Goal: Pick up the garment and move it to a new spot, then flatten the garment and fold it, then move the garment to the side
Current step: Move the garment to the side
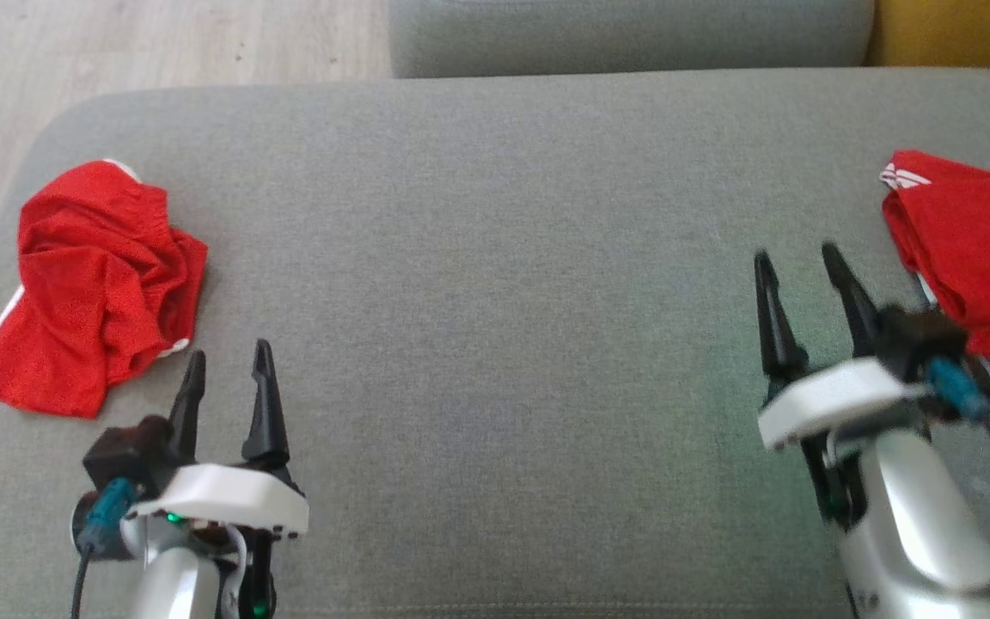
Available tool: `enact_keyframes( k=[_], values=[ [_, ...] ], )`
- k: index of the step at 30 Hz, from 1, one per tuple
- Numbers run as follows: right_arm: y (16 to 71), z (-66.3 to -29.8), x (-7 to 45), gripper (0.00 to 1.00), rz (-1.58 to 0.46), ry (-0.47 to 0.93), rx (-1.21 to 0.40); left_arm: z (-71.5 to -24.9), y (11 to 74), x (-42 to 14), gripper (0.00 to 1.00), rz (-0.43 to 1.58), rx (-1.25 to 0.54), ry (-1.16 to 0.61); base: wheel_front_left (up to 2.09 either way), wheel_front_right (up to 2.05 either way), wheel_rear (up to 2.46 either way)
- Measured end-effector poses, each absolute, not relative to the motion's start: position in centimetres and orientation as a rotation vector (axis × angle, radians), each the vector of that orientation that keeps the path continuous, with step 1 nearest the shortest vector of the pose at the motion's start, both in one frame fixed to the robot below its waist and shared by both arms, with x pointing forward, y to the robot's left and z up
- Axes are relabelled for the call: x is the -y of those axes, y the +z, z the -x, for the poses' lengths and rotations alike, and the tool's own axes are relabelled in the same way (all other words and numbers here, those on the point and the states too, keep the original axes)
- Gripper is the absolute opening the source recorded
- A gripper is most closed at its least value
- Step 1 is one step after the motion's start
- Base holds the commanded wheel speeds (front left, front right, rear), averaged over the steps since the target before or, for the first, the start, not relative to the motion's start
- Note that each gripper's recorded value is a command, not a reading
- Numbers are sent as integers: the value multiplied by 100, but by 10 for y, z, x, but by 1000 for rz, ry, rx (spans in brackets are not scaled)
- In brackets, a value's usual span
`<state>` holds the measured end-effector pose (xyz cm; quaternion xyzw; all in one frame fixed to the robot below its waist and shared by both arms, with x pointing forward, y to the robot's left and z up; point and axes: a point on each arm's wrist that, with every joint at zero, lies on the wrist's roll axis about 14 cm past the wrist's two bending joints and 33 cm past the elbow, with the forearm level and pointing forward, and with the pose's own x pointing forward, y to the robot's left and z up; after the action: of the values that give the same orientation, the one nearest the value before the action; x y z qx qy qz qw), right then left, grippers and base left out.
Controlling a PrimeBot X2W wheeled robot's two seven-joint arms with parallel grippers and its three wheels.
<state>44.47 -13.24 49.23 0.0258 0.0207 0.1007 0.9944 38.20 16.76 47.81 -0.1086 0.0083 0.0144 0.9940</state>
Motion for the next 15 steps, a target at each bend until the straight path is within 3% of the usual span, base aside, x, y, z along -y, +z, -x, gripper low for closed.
enact_keyframes(
  k=[15],
  values=[
    [481, -390, 142, 100, -143, 162, -38, -367, 470, -158, 100, 222, -49, 3, 0, 0, 0]
  ],
)
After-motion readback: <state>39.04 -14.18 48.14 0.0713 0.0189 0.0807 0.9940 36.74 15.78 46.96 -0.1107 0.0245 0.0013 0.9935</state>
